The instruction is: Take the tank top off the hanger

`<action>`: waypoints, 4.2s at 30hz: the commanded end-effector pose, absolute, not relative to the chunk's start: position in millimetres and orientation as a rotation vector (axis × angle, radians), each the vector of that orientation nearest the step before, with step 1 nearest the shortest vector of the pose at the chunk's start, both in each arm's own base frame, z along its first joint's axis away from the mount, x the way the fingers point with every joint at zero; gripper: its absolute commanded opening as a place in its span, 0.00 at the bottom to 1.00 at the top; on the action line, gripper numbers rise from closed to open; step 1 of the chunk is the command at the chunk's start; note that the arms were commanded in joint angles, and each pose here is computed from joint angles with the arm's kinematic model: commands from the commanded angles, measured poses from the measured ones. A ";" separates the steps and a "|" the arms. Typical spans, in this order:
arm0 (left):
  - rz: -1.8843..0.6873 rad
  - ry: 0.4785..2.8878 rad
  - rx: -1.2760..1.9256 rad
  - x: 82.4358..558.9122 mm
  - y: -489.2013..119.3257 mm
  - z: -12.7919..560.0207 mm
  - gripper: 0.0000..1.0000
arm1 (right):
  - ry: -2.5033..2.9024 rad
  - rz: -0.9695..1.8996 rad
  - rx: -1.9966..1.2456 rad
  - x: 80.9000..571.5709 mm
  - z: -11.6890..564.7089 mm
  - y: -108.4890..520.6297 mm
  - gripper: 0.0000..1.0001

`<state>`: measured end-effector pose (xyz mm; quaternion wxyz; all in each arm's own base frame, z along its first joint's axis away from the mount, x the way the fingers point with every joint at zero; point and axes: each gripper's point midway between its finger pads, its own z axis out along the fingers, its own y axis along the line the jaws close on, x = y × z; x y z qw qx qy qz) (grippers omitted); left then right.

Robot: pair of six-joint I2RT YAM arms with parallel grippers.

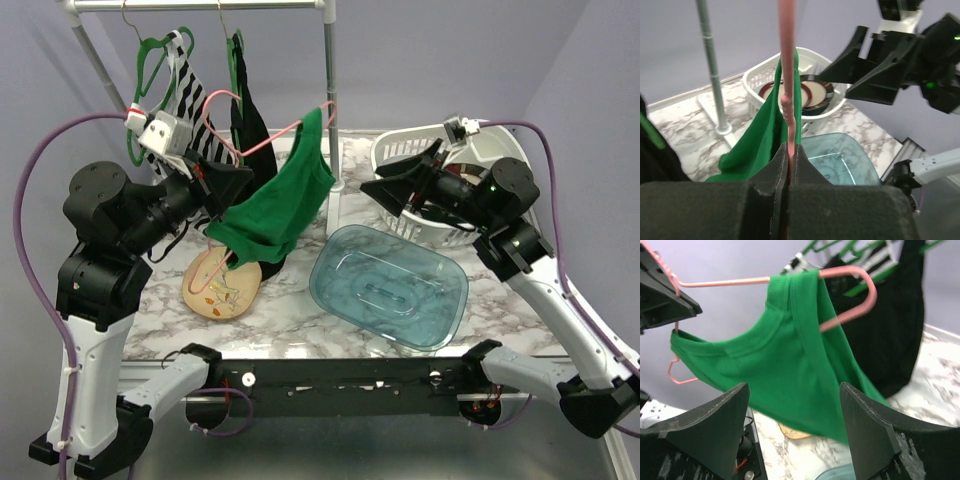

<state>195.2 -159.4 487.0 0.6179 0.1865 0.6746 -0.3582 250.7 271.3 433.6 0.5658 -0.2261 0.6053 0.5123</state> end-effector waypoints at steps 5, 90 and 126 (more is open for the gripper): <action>-0.959 1.423 0.526 173.6 -176.2 503.7 0.00 | 1.231 1.336 -0.796 238.2 437.8 311.9 0.79; -0.687 0.988 0.028 203.6 -97.5 562.0 0.00 | 1.561 1.798 -0.800 187.1 360.4 370.6 0.01; -0.382 1.279 -0.201 220.3 -42.3 402.3 0.00 | 0.974 1.237 -0.423 207.4 681.5 280.7 0.01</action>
